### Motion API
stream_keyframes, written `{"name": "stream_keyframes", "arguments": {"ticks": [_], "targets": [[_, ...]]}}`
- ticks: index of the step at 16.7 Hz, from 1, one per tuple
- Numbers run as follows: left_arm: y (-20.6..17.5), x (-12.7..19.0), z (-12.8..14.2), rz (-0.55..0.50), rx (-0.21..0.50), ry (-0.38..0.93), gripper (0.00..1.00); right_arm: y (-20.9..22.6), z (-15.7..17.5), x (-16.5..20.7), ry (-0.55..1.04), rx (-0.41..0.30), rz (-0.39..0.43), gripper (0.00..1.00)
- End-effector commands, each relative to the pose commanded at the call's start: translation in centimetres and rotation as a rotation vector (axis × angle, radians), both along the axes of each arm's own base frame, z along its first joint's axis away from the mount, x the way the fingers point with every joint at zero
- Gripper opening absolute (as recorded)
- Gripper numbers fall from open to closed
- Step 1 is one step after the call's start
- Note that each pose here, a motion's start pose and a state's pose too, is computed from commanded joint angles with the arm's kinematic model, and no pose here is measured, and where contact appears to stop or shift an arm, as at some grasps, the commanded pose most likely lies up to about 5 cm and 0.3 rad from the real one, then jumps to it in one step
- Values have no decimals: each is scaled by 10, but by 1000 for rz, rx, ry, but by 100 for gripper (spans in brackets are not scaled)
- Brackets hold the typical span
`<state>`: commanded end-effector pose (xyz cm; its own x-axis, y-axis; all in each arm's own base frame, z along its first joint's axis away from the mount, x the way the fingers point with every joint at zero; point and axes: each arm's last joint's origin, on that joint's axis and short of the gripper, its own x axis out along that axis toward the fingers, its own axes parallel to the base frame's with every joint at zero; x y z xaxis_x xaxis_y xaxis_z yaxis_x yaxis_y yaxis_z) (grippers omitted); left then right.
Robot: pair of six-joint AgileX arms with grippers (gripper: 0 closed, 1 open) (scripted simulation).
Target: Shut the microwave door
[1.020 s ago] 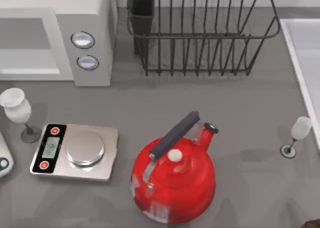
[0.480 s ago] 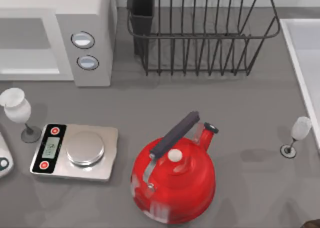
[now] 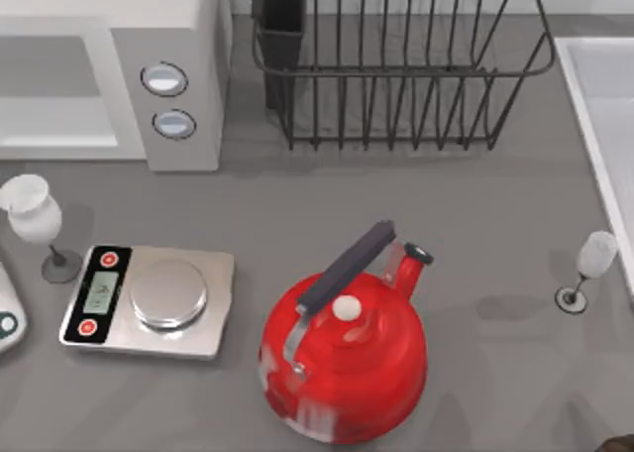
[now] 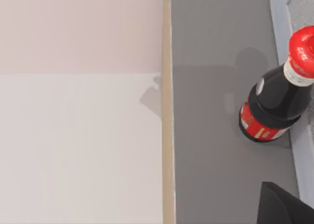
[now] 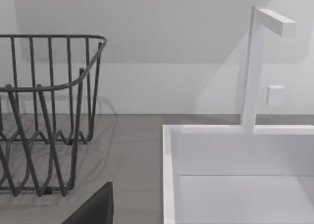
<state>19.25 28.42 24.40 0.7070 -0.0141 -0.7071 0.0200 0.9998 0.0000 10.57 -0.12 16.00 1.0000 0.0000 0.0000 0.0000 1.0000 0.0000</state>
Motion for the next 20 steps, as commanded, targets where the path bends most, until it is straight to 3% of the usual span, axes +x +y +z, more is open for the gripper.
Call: {"name": "stream_keyframes", "arguments": {"ticks": [6, 15, 20], "targets": [[-1, 2, -4, -5, -2, -2, 0, 0, 0, 0, 0, 0, 0, 100], [1, 1, -95, 0, 5, -3, 0, 0, 0, 0, 0, 0, 0, 100], [1, -2, -95, 6, 11, -8, 0, 0, 0, 0, 0, 0, 0, 100]]}}
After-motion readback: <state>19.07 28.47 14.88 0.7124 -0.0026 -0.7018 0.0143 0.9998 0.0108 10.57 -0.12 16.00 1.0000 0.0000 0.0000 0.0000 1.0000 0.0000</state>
